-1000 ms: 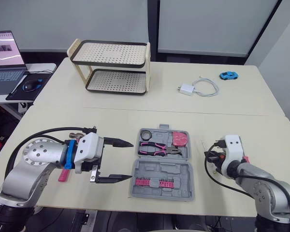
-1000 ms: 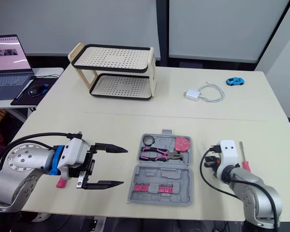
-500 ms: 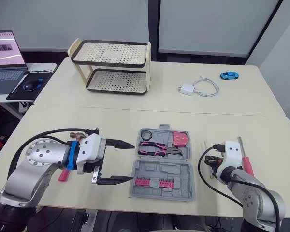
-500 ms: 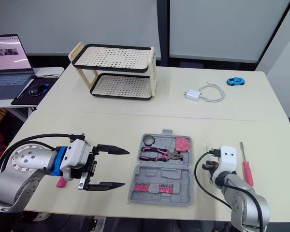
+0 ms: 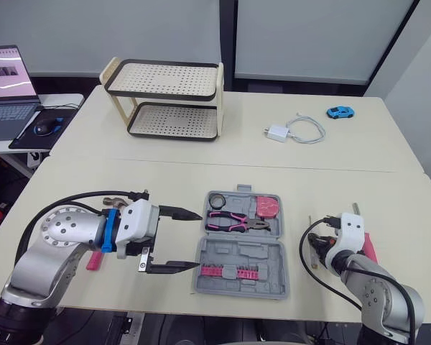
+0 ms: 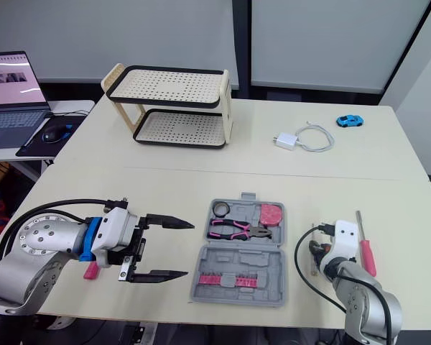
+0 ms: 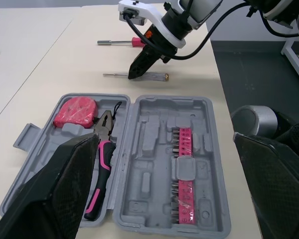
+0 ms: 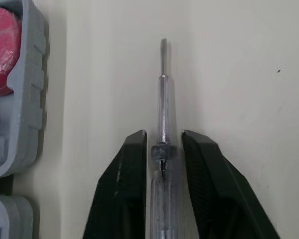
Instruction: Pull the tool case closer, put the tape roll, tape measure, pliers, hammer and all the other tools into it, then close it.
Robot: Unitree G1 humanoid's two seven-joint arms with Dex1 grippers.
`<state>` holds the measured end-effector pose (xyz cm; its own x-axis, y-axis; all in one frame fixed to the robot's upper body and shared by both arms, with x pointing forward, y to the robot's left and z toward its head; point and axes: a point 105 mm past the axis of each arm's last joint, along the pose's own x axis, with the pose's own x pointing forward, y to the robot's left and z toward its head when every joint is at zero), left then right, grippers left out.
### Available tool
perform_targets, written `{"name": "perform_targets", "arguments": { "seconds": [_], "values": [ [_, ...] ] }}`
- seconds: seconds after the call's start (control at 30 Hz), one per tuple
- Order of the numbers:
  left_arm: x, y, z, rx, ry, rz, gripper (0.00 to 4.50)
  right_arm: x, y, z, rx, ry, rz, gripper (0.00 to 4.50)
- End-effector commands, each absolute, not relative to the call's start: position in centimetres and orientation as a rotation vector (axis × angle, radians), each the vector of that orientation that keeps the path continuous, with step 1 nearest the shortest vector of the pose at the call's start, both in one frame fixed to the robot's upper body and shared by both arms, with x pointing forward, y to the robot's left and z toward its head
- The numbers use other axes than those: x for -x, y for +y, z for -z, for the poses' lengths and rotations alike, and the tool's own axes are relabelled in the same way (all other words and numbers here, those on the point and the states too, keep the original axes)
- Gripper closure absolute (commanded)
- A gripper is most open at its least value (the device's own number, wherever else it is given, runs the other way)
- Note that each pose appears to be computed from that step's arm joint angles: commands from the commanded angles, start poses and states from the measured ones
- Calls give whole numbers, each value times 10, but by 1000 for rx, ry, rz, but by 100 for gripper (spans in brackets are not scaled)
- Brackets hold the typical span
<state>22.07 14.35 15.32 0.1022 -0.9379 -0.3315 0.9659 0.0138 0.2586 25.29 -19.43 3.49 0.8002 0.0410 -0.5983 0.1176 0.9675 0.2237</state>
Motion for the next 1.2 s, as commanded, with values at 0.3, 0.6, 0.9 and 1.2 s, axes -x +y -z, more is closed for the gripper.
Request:
{"name": "perform_targets", "arguments": {
  "seconds": [0.3,0.6,0.9,1.2],
  "values": [
    [-219,145,-153,-482,49,1463,0,-242,-196,-104,114,506,-313,174],
    [-217,143,-151,-481,53,1466,0,-244,-198,-118,1071,469,-1132,174],
    [-216,137,-149,-489,48,1473,0,-270,-191,-109,1559,406,-1529,174],
    [-217,134,-146,-496,45,1469,0,-278,-184,-89,1741,464,-1700,174]
  ]
}}
